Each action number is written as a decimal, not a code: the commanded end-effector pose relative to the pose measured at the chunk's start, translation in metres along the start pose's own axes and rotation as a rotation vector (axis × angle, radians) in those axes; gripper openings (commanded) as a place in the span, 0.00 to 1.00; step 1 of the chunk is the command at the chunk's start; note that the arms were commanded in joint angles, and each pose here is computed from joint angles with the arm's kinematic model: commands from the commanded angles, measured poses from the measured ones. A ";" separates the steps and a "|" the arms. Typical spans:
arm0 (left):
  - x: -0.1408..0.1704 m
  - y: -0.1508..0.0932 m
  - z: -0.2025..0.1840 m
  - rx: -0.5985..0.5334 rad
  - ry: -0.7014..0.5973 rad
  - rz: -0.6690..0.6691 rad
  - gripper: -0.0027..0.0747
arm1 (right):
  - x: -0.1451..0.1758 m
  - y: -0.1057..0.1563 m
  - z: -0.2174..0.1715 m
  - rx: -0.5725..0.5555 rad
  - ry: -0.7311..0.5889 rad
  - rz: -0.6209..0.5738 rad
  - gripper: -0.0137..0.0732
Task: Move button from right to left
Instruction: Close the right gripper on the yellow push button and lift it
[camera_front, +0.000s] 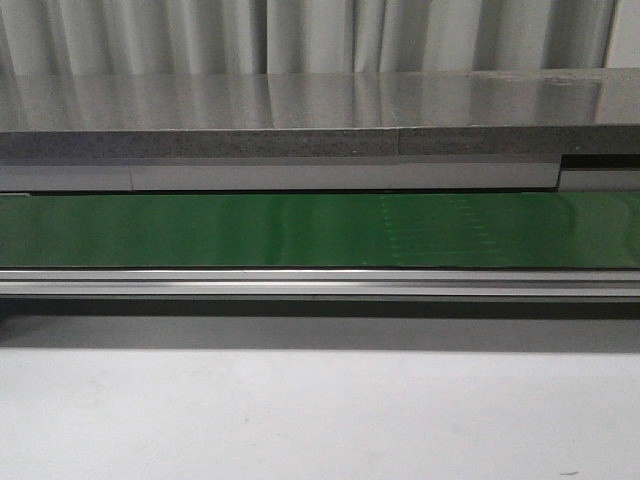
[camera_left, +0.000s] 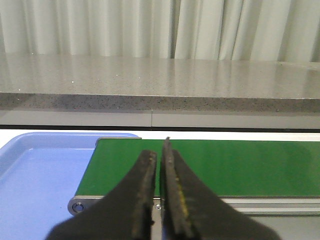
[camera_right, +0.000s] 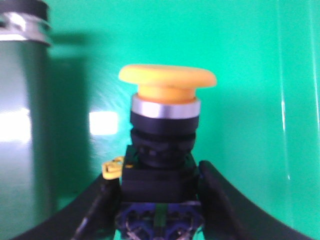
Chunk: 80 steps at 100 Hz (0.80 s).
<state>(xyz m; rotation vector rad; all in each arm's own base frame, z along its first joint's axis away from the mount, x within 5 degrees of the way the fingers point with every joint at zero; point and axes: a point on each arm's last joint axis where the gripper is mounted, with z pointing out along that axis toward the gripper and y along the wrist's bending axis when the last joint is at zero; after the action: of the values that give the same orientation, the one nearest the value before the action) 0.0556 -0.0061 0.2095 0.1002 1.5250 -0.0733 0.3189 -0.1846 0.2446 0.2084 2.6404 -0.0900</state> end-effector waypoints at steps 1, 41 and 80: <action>0.004 -0.001 -0.002 0.005 -0.076 -0.017 0.04 | -0.015 0.007 -0.041 -0.001 -0.127 0.008 0.40; 0.004 -0.001 -0.002 0.005 -0.076 -0.017 0.04 | -0.021 0.066 -0.074 -0.088 -0.130 -0.064 0.40; 0.004 -0.001 -0.002 0.005 -0.076 -0.017 0.04 | 0.001 0.100 -0.043 -0.080 -0.050 -0.131 0.40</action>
<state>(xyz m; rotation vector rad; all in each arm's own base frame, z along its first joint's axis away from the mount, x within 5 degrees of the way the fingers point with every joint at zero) 0.0556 -0.0061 0.2095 0.1002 1.5250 -0.0733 0.3168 -0.0825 0.2643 0.0015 2.7027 0.0211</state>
